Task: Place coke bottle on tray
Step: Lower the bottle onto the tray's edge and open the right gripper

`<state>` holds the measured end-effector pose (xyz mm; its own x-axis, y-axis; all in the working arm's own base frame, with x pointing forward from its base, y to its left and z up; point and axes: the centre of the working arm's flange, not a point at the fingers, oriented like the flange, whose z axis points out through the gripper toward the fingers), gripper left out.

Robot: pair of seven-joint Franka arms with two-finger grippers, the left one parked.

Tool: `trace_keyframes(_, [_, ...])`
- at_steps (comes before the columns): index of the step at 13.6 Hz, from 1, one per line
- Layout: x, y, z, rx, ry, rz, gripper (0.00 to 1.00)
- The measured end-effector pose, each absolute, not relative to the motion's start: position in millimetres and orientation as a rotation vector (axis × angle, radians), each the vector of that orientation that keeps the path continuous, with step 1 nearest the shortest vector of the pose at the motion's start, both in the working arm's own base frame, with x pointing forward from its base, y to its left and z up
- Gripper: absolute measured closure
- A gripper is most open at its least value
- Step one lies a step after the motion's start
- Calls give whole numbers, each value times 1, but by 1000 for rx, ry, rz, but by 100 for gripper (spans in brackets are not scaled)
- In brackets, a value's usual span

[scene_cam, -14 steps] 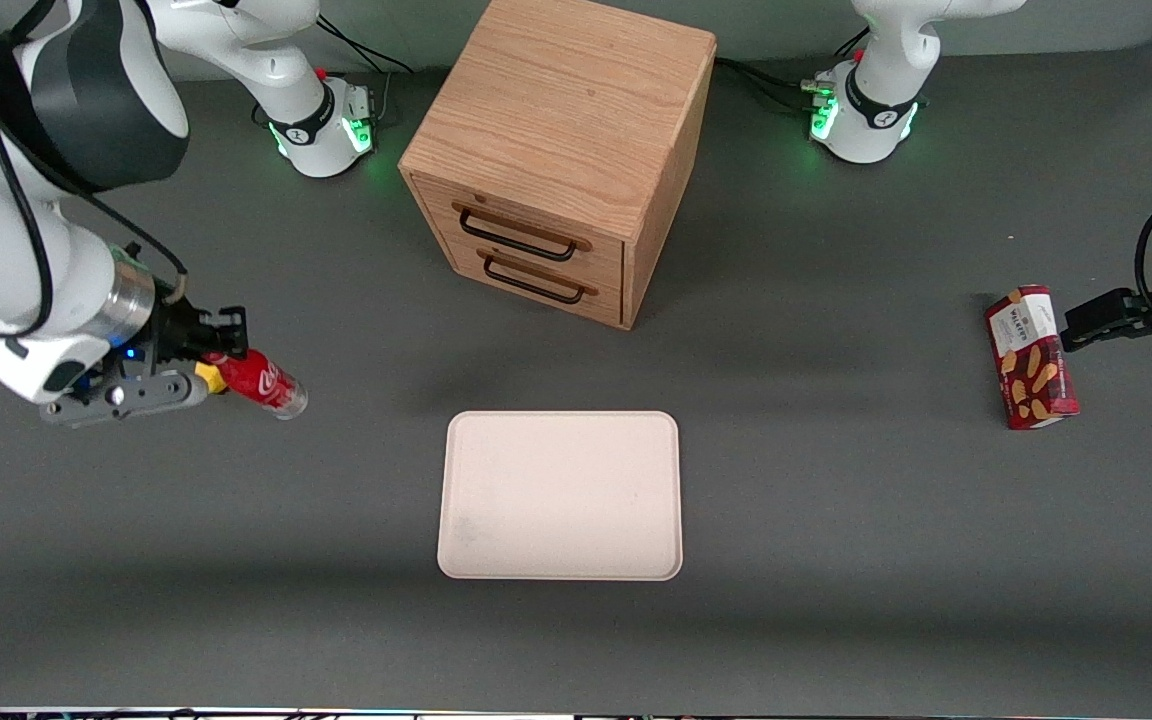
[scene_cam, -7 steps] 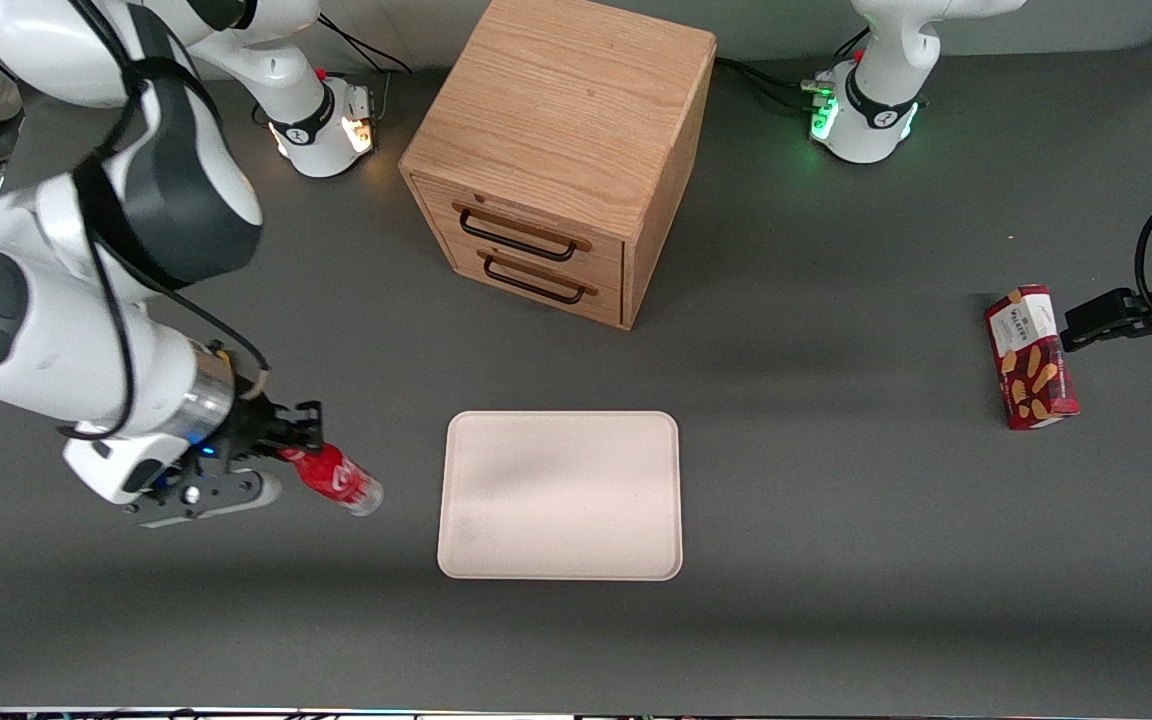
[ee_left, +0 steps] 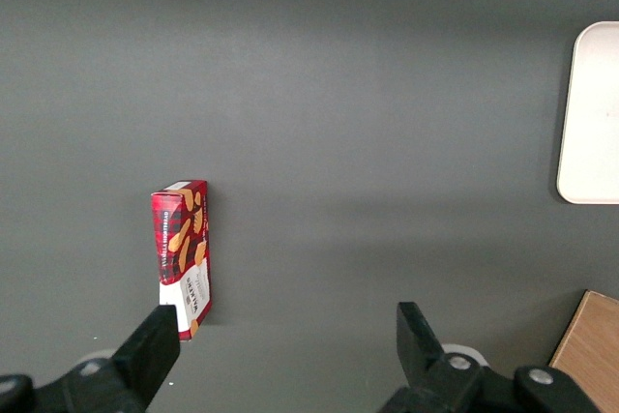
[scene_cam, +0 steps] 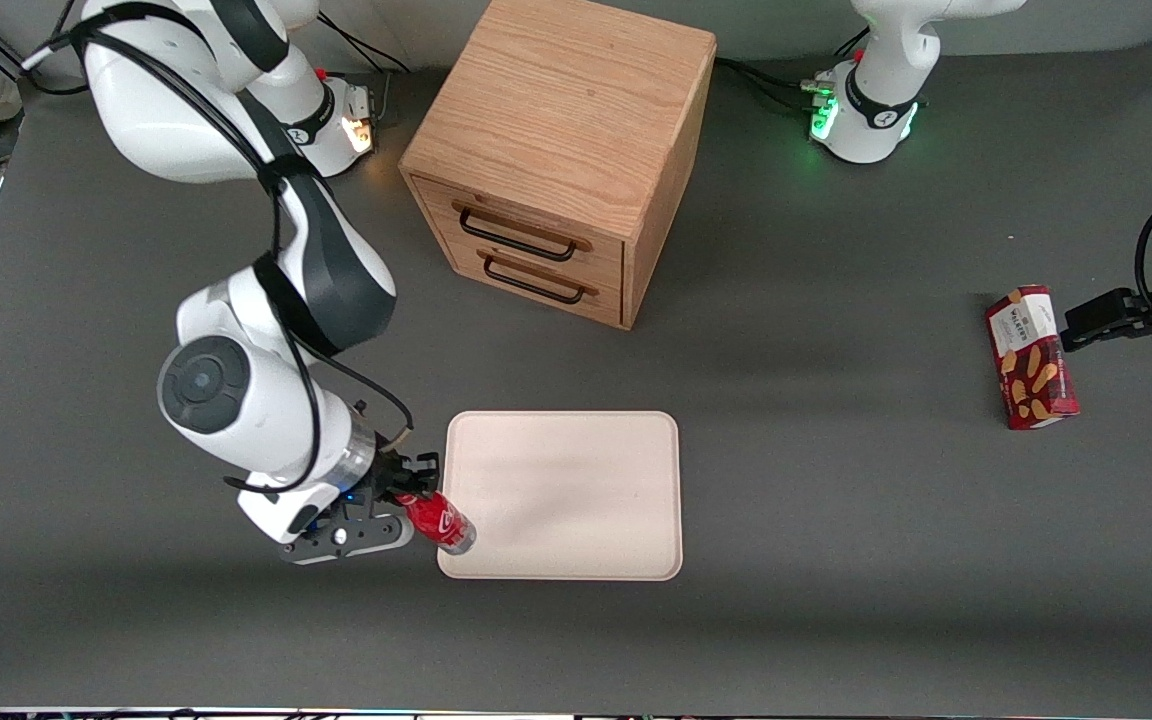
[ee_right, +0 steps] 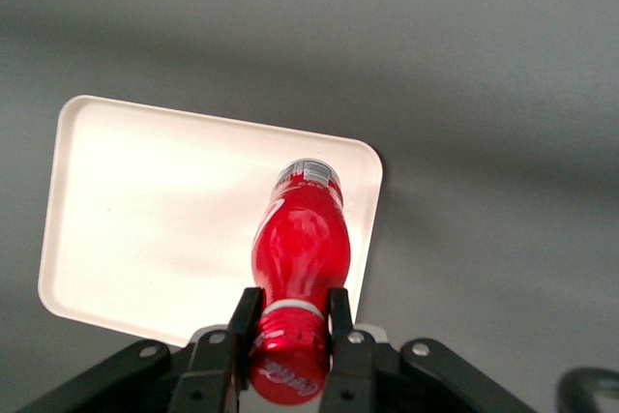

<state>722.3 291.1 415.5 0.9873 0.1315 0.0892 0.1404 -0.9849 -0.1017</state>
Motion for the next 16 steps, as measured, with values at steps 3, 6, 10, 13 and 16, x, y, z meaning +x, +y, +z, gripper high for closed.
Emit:
trace_keyframes(3, [726, 292, 384, -3041, -210, -86, 68])
trace_keyframes(6, [726, 295, 362, -3050, -218, -46, 68])
trace_keyframes(10, [727, 296, 343, -3057, -203, -10, 68])
trace_keyframes(13, [727, 296, 331, -3062, -169, 13, 68])
trace_keyframes(16, [727, 296, 328, -3075, -171, 7, 52])
